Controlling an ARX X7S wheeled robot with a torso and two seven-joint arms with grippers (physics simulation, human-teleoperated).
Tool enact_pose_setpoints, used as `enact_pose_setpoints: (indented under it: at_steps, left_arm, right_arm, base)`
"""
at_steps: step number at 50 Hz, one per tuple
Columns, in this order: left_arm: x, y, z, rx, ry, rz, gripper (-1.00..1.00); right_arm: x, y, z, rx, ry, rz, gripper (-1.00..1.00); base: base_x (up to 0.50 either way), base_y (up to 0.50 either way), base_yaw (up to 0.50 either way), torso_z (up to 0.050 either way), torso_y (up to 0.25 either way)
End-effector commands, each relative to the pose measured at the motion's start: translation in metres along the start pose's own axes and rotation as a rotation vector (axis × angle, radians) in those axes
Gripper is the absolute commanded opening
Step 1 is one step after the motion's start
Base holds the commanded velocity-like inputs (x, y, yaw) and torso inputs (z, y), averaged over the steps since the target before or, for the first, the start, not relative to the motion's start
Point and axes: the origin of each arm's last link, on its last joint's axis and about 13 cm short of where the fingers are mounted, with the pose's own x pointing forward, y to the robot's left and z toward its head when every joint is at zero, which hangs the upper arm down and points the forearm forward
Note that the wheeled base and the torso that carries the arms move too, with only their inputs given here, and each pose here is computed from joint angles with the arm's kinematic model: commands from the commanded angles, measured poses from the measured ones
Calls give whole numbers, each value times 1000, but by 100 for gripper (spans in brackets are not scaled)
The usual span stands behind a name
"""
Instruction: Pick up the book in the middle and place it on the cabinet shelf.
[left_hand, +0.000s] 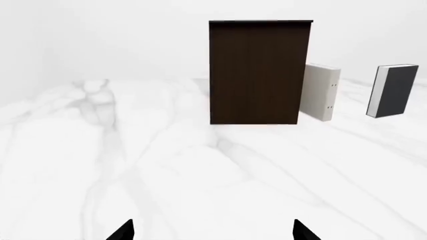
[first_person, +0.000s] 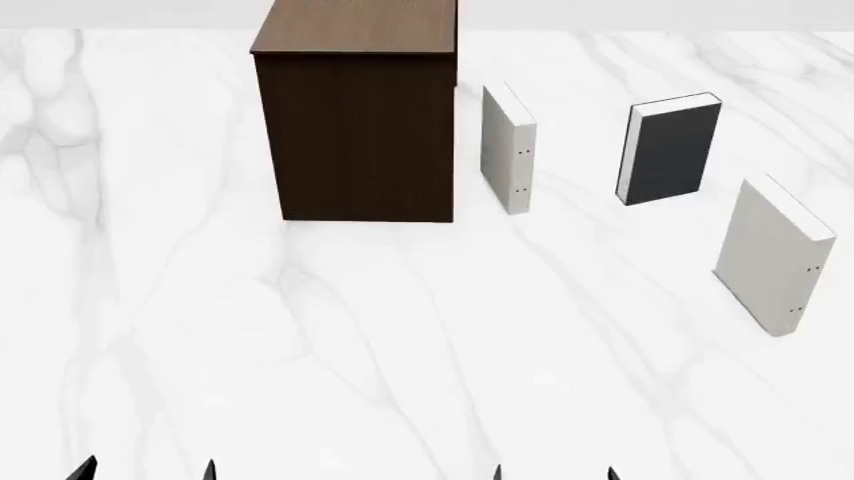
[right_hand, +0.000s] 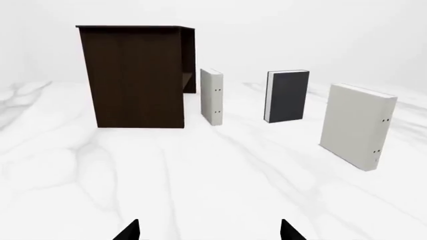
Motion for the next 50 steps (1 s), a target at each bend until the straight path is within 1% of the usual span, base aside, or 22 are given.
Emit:
enact_pose_setpoints:
  at_steps: [1,6,7,8,10,11,12,13,14,16,17,18,19,20,22,25,34,36,50]
  left_arm:
    - [1,0,-2,-1,-4,6,100]
    - [1,0,-1,-1,-7,8,100]
    - [0,0,1,-3,-15,11,100]
    - [0,0,3,3,-50,22,100]
    - [-2,2,17,59,-210,79,100]
    - [-4,3,32,76,-340,121,100]
    - [-6,5,40,94,-403,144,100]
    - [-8,6,48,98,-476,167,100]
    - [-10,7,53,104,-525,183,100]
    - [-20,10,76,132,-724,241,100]
    - [-25,11,84,136,-799,265,100]
    - [-28,12,90,141,-850,280,100]
    - [-33,13,97,145,-922,303,100]
    - [-37,13,102,147,-968,314,100]
    - [-43,14,108,137,-1015,340,100]
    - [-47,13,110,129,-1015,337,100]
    - [-46,11,108,129,-1004,317,100]
    - [-46,11,108,129,-1003,311,100]
    - [-46,10,107,127,-991,296,100]
  right_arm:
    - [0,0,0,2,2,0,100]
    - [0,0,1,3,0,-2,100]
    - [0,0,1,3,-7,-2,100]
    - [0,0,3,1,-26,-5,100]
    - [0,0,13,-21,-131,-18,100]
    - [-2,0,22,-8,-237,-32,100]
    - [-3,0,27,-26,-296,-42,100]
    - [-5,0,33,0,-356,-38,100]
    - [-6,-1,37,24,-400,-34,100]
    - [-12,-2,57,17,-614,-58,100]
    - [-15,-2,65,16,-688,-72,100]
    - [-17,-3,70,16,-745,-80,100]
    - [-23,-2,78,-8,-834,-89,100]
    - [-26,-2,83,-17,-880,-102,100]
    - [-30,-1,90,-9,-922,-97,100]
    - [-34,0,90,-12,-949,-89,100]
    - [-32,1,88,-25,-924,-89,100]
    - [-32,2,87,-41,-916,-82,100]
    - [-32,4,85,-71,-899,-48,100]
  base:
    - [0,0,0,0,0]
    - [0,0,0,0,0]
    - [0,0,0,0,0]
    - [0,0,0,0,0]
    - [0,0,0,0,0]
    - [0,0,0,0,0]
    - [0,0,0,0,0]
    - [0,0,0,0,0]
    - [0,0,0,0,0]
    - [0,0,0,0,0]
    - [0,0,0,0,0]
    - [0,0,0,0,0]
    - [0,0,0,0,0]
    - [0,0,0,0,0]
    - [0,0,0,0,0]
    - [0,0,0,0,0]
    - [8,0,0,0,0]
    - [197,-18,0,0,0]
    - [482,-136,0,0,0]
